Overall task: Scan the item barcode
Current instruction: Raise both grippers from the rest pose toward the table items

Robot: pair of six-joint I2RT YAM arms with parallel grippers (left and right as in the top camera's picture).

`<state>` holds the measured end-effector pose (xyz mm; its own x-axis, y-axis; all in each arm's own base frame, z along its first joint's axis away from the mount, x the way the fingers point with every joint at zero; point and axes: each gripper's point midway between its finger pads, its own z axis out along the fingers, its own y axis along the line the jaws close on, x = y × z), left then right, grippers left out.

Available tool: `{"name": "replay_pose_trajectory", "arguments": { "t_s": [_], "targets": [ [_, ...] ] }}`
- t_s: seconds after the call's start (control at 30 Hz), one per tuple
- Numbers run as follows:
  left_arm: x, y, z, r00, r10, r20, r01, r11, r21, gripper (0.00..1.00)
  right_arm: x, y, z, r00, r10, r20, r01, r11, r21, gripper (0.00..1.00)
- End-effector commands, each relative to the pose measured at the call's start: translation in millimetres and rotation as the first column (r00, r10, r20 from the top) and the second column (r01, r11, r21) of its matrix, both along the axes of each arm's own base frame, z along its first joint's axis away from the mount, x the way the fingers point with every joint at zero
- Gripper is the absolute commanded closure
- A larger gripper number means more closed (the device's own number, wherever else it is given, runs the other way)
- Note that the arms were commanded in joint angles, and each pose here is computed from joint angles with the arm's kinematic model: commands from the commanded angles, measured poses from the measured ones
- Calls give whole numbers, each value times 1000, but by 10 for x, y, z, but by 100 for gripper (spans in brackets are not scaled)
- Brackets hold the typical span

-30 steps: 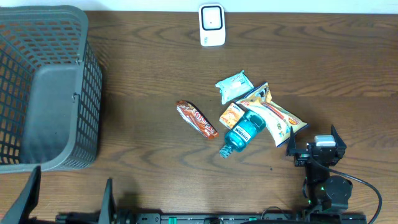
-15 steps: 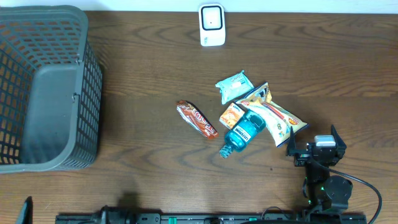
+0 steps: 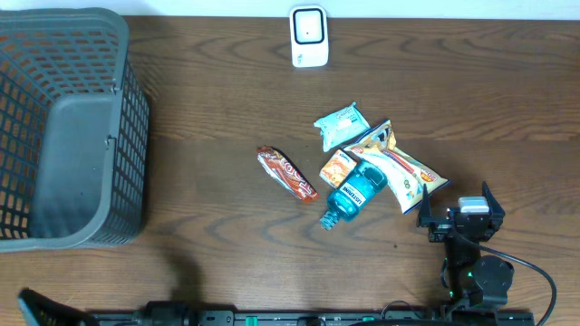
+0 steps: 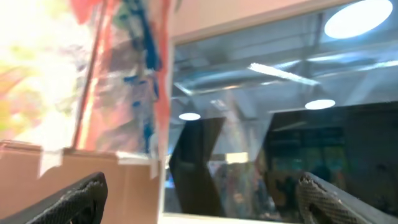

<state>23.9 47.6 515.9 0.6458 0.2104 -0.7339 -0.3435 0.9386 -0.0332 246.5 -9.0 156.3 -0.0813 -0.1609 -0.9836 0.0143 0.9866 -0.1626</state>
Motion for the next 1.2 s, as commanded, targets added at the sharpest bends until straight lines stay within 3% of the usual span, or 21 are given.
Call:
{"name": "replay_pose_trajectory", "arguments": {
  "t_s": [0.0, 0.17, 0.23, 0.3, 0.4, 0.5, 0.67, 0.87, 0.97, 1.17],
  "targets": [
    [149, 118, -36, 997, 62, -37, -63, 997, -42, 3, 0, 22, -10, 1000, 10, -3, -10, 1000, -7, 1],
    [362, 122, -79, 994, 50, -94, -55, 997, -55, 3, 0, 56, -8, 1000, 29, -2, -29, 1000, -2, 1],
    [441, 122, -134, 991, 48, -129, -56, 997, -55, 3, 0, 105, -5, 999, 50, 2, -50, 994, 92, 1],
    [494, 121, -187, 989, 36, -142, -46, 997, -68, 3, -1, 122, -5, 999, 44, 4, -43, 955, 293, 1],
    [601, 121, -286, 990, -34, -134, 14, 988, -151, 3, 0, 186, -22, 999, 45, -10, -27, 738, 675, 1],
    [739, 121, -425, 986, -118, -119, 84, 963, -255, 3, -40, 476, -7, 980, 199, -14, -100, 549, 830, 1],
    [1039, 120, -808, 970, -193, -151, 127, 923, -363, 3, -225, 933, 27, 885, 465, -3, -219, 422, 880, 1],
    [1398, 118, -1422, 929, -243, -279, 95, 885, -457, 3, -285, 1030, 63, 856, 517, 5, -196, 315, 929, 1],
    [1514, 118, -1651, 914, -272, -303, 87, 857, -507, 3, -421, 1203, 297, 770, 630, 104, -430, 390, 815, 1],
    [1658, 76, -1916, 892, -337, -302, 106, 805, -583, 3, -472, 1227, 520, 756, 645, 113, -456, 395, 797, 1]
  ]
}}
